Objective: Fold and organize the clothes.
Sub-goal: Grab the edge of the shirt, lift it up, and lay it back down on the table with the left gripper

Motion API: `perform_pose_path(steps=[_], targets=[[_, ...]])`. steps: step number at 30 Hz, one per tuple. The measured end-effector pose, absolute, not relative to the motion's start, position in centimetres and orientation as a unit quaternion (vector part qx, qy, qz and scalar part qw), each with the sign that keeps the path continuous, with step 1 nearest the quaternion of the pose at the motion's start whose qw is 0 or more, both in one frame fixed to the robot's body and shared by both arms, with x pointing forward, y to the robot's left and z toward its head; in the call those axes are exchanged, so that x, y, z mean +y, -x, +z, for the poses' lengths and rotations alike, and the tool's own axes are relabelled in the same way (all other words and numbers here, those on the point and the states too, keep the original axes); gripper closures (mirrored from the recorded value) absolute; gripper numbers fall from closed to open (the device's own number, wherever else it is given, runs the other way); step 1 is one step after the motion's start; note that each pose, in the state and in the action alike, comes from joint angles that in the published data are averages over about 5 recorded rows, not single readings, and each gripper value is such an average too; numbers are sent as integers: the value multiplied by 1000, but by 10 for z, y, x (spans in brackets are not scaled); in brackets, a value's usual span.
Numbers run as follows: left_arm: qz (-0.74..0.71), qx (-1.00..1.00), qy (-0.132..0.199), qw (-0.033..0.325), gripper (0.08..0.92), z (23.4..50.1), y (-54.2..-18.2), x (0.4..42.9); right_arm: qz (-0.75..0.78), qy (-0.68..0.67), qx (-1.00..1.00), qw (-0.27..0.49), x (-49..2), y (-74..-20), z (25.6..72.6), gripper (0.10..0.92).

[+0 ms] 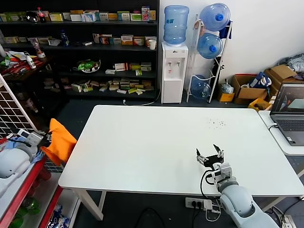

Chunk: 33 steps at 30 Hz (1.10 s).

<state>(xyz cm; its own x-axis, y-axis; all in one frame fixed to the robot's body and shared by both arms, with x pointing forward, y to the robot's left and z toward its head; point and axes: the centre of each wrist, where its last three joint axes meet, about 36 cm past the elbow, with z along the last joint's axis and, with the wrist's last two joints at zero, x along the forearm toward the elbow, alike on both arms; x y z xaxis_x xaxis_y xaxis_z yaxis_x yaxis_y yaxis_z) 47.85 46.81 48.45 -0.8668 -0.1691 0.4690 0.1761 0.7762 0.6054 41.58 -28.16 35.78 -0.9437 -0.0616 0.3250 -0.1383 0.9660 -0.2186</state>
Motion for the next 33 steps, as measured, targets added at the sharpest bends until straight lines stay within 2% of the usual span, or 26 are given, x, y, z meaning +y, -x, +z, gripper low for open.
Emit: perform_pose_path(steps=[7, 16, 25, 33], targets=[[-266, -930, 31, 251, 868, 483, -475, 413, 123, -47, -978, 164, -281, -415, 353, 200], [-159, -947, 78, 270, 868, 473, -463, 346, 128, -42, -978, 161, -289, -416, 350, 200], [-62, -953, 110, 275, 868, 434, -468, 270, 120, -46, -983, 128, -297, -414, 352, 200], [12, -958, 123, 259, 868, 396, -482, 183, 111, -50, -987, 107, -311, -410, 354, 200]])
